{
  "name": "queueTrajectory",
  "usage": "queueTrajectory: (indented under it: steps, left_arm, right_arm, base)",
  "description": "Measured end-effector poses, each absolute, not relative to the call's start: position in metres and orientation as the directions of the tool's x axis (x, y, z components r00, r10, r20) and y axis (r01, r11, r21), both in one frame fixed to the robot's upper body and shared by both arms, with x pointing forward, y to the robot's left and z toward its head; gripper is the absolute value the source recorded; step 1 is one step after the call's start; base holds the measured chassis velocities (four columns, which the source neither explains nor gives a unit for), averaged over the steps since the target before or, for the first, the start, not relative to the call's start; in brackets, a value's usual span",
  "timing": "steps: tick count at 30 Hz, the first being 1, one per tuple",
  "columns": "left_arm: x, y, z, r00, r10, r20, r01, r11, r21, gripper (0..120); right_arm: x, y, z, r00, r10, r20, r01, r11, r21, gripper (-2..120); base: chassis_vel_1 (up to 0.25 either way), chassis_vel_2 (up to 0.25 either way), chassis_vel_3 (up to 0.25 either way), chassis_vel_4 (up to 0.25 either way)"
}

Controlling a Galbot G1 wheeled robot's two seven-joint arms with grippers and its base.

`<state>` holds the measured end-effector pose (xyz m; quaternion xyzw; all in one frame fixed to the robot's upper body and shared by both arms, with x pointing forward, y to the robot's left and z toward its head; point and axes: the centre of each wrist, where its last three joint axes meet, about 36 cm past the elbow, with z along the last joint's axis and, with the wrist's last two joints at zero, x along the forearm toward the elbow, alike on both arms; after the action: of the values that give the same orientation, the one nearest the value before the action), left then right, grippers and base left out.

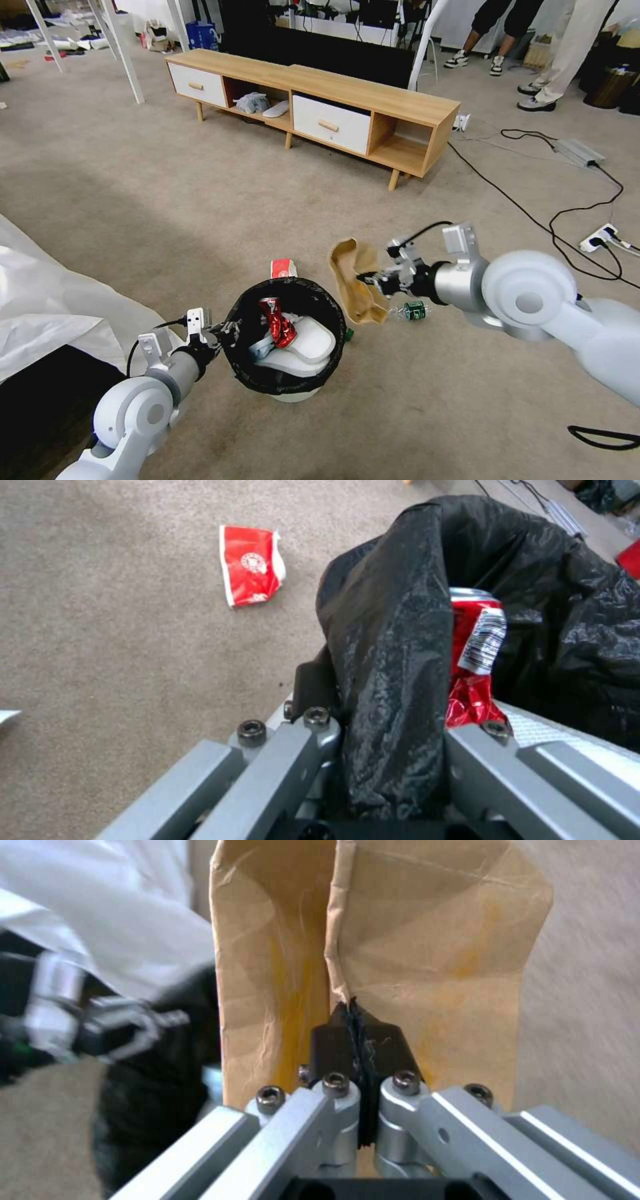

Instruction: Pick up the trash bin and place the garbage on the floor into it.

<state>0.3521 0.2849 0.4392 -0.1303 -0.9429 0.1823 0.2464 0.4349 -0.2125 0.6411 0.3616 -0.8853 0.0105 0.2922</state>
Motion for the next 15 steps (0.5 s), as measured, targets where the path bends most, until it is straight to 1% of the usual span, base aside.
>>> queueTrajectory:
  steps: [5, 7, 15]
  left_arm:
    - [0.35, 0.282, 0.439, -0.843, 0.342, 0.416, 0.162, 0.898, -0.409, 0]
    - [0.347, 0.279, 0.44, -0.839, 0.348, 0.418, 0.166, 0.896, -0.413, 0]
    - [0.342, 0.275, 0.443, -0.833, 0.374, 0.407, 0.186, 0.883, -0.43, 0]
  right_arm:
    - [0.435, -0.192, 0.656, -0.544, -0.684, 0.486, -0.701, 0.689, 0.186, 0]
    - [0.434, -0.176, 0.662, -0.517, -0.719, 0.464, -0.737, 0.65, 0.187, 0]
    - [0.438, -0.145, 0.662, -0.462, -0.766, 0.447, -0.782, 0.59, 0.203, 0]
  base:
    - [0.0, 0.0, 0.0, 0.0]
    - [0.0, 0.0, 0.0, 0.0]
    - [0.0, 0.0, 0.0, 0.0]
